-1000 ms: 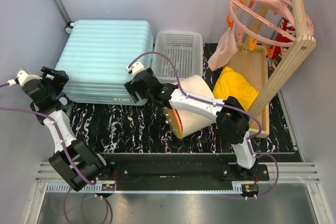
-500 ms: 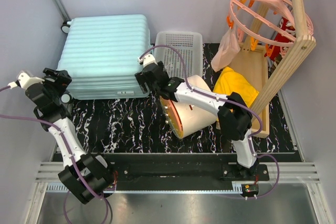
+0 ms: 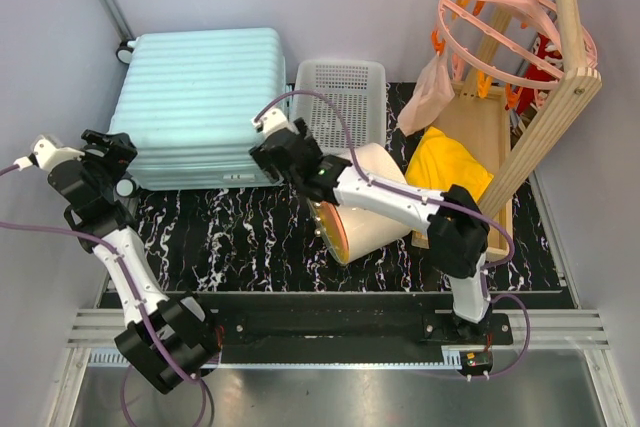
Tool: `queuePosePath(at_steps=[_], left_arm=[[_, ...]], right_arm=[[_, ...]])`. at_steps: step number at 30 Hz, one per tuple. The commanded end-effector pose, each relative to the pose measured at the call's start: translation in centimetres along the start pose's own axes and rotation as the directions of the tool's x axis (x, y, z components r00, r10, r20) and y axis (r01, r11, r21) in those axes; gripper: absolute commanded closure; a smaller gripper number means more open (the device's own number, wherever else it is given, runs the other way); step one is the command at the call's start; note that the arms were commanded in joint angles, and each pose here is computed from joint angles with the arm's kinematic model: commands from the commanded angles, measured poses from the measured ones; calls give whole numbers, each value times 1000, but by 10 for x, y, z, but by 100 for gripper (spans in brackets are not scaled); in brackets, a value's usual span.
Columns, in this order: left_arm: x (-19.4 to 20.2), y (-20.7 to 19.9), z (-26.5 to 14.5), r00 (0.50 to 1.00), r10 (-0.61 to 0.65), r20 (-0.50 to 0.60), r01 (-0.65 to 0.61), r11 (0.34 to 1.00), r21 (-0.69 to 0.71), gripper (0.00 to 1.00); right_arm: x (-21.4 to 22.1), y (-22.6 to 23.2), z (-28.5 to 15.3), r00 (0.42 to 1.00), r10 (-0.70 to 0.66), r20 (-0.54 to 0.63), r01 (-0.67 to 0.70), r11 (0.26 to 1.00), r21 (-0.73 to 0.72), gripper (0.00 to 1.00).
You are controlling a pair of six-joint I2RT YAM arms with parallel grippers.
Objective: Open, take out, and arrange the luggage
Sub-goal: Adjust the luggage at the center of the board, then adjust the storage box at the center of the board.
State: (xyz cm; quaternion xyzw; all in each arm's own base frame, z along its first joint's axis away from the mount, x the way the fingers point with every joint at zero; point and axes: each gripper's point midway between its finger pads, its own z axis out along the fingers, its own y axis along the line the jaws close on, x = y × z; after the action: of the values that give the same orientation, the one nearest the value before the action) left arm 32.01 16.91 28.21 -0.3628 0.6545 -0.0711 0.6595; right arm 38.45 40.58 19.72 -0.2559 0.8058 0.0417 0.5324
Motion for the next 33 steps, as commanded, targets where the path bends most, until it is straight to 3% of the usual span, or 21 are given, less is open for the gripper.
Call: queuePosePath(at_steps=[1, 6, 12, 19, 24, 33], left_arm=[[-19, -23, -6, 999, 9, 52, -14, 996, 84, 1], [-18, -25, -6, 999, 8, 50, -13, 996, 90, 1], [-15, -30, -7, 999, 6, 37, -11, 993, 114, 1], [-12, -34, -5, 1000, -2, 26, -2, 991, 133, 1], [-12, -34, -6, 1000, 2, 29, -5, 991, 132, 1], [-13, -37, -7, 999, 1, 33, -6, 990, 141, 1]], right_arm=[[-56, 38, -68, 990, -47, 133, 53, 998, -43, 5], [-22, 89, -88, 997, -73, 40, 78, 982, -171, 5], [53, 120, -100, 984, 19, -179, -66, 963, -262, 6], [108, 103, -98, 957, 29, -288, -67, 990, -123, 7], [131, 84, -74, 949, 26, -314, -6, 998, 64, 7], [169, 70, -44, 919, -6, -394, 60, 990, 125, 6]])
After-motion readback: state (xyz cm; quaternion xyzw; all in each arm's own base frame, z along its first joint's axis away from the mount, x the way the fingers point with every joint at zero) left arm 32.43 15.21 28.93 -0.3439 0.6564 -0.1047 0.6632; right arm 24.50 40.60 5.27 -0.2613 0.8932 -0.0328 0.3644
